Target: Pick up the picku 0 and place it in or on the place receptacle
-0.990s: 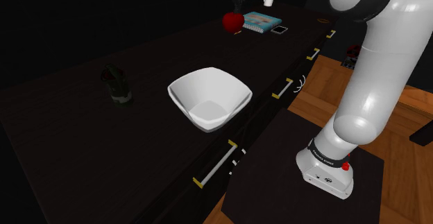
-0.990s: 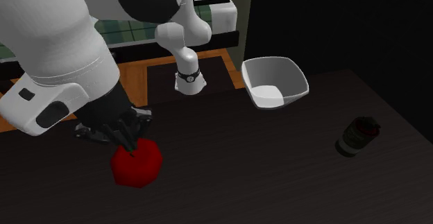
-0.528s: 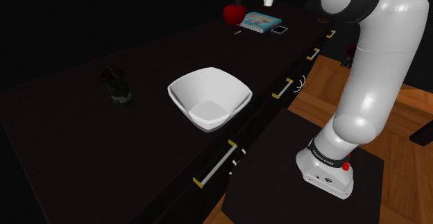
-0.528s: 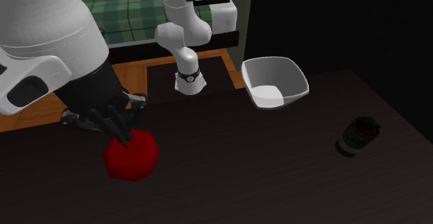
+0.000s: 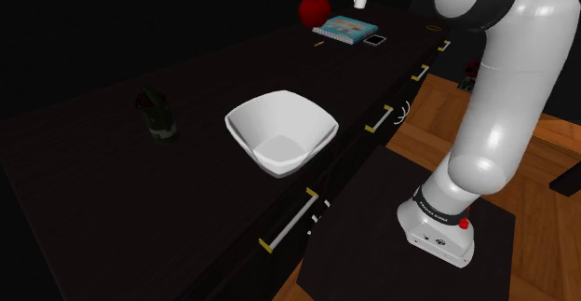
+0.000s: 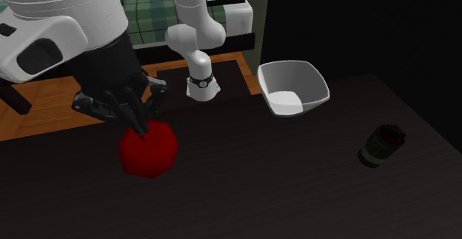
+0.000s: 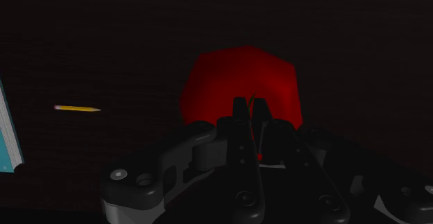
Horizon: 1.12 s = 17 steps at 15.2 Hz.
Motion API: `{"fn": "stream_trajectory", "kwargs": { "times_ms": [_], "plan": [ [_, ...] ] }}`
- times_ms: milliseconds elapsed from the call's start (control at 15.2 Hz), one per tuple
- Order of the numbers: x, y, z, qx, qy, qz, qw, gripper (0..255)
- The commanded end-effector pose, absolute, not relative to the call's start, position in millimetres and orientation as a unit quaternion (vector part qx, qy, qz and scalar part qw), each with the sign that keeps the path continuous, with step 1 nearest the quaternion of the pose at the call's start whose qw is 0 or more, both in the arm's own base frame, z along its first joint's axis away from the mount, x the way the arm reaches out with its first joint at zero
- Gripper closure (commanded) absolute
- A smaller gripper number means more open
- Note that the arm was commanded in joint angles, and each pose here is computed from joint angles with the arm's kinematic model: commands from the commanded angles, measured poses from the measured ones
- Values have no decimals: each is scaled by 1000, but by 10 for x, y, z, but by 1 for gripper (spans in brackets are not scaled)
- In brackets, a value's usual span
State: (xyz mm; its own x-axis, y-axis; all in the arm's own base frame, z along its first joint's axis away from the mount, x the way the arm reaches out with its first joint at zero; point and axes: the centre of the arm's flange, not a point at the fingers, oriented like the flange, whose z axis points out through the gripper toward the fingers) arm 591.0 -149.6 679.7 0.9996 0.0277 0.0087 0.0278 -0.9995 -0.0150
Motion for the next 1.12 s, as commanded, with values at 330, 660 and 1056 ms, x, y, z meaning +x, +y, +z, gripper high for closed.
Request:
{"fn": "stream_trajectory", "kwargs": {
  "times_ms": [330,660,1056],
  "plan": [
    [5473,-691,6874,-1000,-14,-5,7,255],
    [5163,-110,6934,-1000,-14,-5,7,255],
    [4792,586,7006,-1000,-14,-5,7,255]
  ]
}}
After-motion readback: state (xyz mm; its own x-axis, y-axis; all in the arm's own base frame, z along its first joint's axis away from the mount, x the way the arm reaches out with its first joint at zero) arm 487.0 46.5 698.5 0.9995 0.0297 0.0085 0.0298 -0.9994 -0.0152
